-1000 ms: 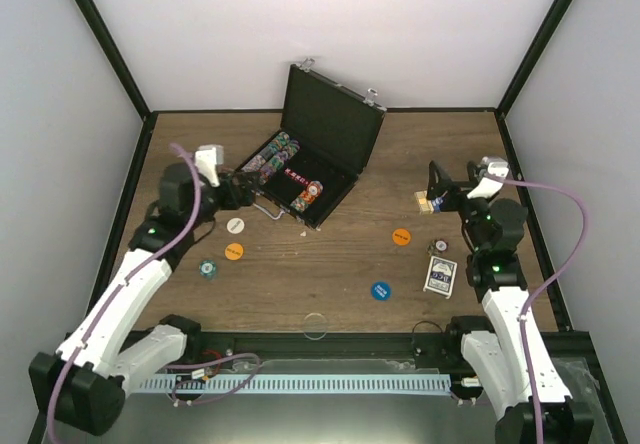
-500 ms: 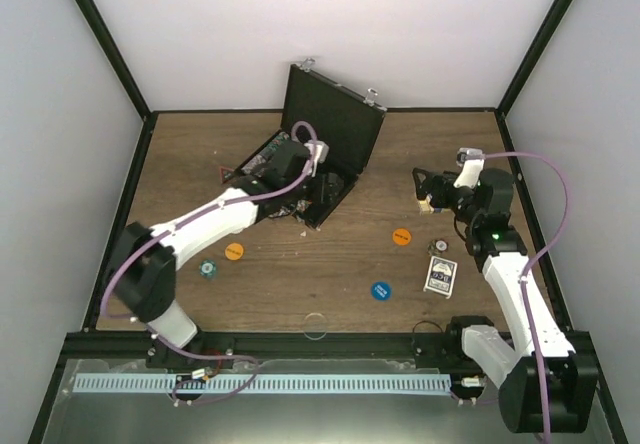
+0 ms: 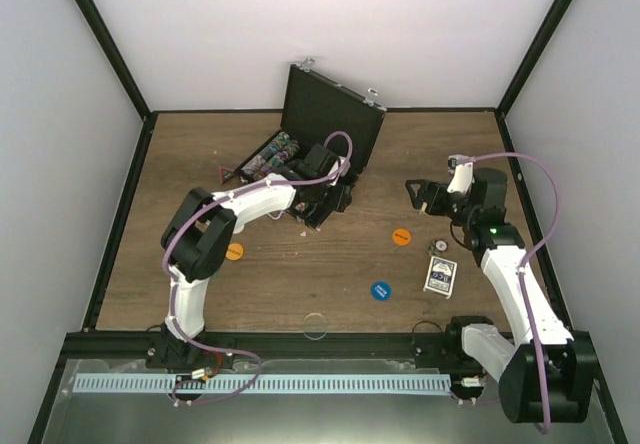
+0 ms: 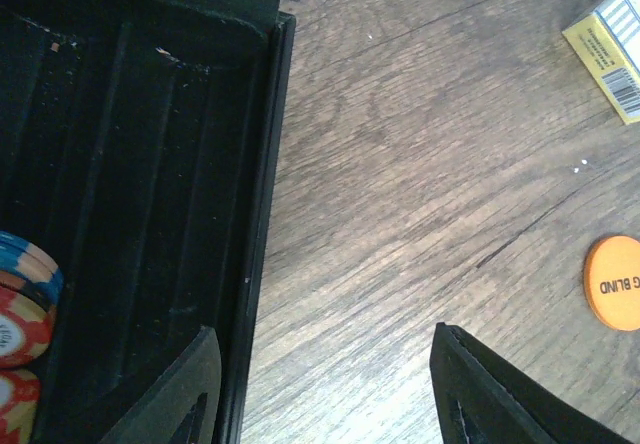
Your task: Pack up texas hold em set
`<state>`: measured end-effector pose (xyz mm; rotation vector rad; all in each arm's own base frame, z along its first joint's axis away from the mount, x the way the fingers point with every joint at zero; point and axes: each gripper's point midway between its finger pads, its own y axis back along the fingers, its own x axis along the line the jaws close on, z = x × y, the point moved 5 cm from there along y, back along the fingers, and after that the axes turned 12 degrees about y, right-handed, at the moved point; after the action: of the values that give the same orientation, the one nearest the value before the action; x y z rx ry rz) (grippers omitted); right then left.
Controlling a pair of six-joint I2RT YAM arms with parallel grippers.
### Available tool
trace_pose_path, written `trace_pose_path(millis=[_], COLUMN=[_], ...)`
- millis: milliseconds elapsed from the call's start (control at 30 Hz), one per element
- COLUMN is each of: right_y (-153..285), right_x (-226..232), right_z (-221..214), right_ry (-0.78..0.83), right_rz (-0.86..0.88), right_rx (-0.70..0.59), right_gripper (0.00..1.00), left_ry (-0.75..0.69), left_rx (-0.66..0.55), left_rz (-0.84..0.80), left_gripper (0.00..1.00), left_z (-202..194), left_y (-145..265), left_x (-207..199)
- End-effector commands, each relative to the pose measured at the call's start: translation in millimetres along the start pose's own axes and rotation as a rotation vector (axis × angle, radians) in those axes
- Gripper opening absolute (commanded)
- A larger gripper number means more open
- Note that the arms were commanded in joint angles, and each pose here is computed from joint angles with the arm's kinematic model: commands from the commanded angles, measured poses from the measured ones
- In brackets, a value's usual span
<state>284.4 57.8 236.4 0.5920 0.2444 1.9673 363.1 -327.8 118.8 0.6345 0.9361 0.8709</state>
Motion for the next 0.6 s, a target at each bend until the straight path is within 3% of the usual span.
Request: trace_pose_path(millis=[0, 267, 567], right_y=[-4, -11, -13], right_x=[6, 4, 1], right_z=[10, 3, -8], right_ry=[0.005, 0.003, 0.009], right_rz=[0.040, 0.061, 0.053], right_rx=[-0.009, 0.009, 0.022], right_gripper=[0.85, 0.81, 0.80], left_ry=[-0.035, -0.085, -0.129], left_rx=[0.004, 0.024, 0.050], left_rz=[0.022, 0.035, 0.038], left_gripper=[0.59, 0.44, 0.42], left_z=[3, -6, -15], left_y=[-3, -19, -33], left_x=[0, 9, 15])
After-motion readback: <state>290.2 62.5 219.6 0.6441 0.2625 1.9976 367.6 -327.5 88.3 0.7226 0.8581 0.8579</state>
